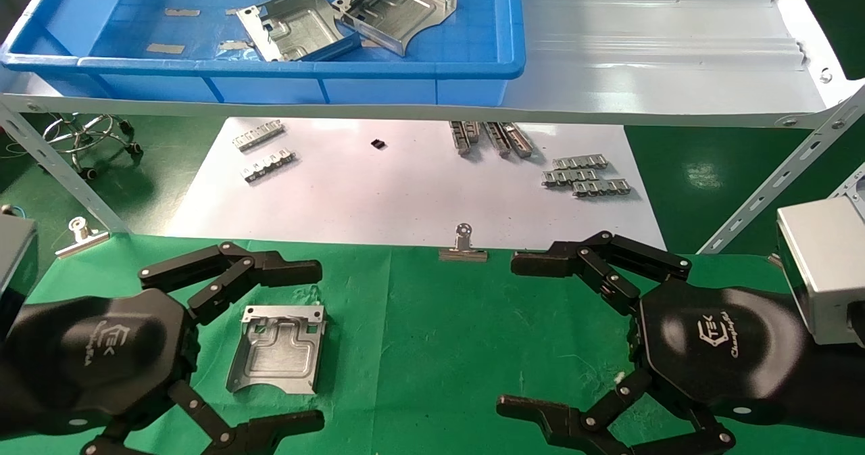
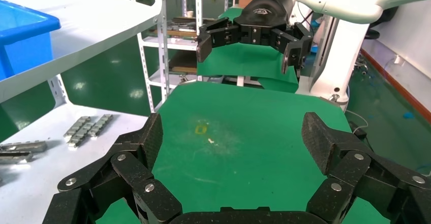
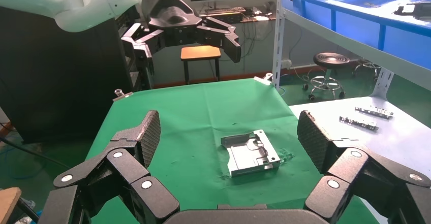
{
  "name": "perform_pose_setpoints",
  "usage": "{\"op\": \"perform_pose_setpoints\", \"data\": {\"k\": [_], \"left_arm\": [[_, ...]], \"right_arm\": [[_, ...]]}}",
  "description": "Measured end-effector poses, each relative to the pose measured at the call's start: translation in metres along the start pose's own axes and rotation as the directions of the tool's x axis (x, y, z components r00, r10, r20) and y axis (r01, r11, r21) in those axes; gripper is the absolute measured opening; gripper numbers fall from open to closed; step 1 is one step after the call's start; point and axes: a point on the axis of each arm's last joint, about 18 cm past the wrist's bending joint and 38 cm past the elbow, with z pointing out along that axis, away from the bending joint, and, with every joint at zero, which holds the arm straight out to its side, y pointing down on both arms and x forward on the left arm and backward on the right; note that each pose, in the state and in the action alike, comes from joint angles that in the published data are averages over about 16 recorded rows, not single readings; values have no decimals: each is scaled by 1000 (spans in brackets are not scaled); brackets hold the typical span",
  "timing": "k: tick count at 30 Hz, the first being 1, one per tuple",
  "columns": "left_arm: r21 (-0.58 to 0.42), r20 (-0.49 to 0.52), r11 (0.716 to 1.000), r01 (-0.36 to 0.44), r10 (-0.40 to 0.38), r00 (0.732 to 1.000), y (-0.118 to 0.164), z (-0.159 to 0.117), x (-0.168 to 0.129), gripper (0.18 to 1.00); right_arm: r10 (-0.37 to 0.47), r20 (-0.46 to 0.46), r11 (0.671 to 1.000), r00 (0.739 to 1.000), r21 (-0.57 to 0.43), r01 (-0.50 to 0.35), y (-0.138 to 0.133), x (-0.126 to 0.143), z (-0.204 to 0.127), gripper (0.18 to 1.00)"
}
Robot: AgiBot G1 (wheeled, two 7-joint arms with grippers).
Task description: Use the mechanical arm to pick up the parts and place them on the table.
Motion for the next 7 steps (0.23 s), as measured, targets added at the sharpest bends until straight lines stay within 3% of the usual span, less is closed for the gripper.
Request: {"op": "perform_pose_setpoints", "data": {"k": [7], "left_arm": [[-1,1,1000,0,0,1000,0,0,-1,1001]], "right_arm": [[0,0,1000,1000,0,0,0,0,0,1001]]}}
